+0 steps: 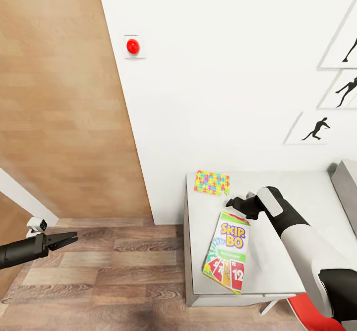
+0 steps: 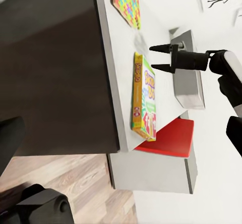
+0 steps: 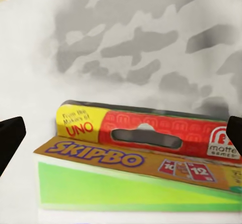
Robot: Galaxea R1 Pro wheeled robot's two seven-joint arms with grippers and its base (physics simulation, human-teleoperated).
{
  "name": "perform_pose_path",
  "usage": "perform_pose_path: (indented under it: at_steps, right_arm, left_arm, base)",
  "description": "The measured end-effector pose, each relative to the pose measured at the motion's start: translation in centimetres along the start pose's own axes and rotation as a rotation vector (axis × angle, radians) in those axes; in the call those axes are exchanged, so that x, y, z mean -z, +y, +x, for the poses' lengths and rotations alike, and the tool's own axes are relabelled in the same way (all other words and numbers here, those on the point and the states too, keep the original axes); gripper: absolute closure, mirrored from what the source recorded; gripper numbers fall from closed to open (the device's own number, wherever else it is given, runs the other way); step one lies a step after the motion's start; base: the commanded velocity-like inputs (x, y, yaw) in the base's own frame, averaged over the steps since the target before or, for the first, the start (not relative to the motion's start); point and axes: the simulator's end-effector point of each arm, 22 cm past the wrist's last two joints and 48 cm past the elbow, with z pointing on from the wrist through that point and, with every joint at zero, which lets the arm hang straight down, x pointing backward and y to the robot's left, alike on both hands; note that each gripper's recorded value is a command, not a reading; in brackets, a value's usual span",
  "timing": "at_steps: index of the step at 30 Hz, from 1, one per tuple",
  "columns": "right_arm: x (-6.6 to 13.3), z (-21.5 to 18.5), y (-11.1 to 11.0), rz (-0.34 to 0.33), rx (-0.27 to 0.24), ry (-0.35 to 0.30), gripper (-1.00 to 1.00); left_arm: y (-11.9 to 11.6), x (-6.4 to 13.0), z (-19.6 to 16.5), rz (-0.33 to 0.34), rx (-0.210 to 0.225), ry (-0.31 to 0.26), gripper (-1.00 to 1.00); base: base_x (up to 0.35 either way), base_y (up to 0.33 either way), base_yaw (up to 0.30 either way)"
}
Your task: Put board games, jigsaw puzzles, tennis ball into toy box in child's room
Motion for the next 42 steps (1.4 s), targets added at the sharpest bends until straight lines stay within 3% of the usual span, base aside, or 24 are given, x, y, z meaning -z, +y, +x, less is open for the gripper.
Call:
perform_pose_path:
  at_steps: [42]
  right_arm:
    - [-0.06,-0.4,0.0,-0.001,-0.008,-0.019,-1.0]
  left_arm:
    - [0.04,-0.02,0.02,0.0,0.001,0.001,-1.0]
  base:
    - [-0.024,0.006,0.0]
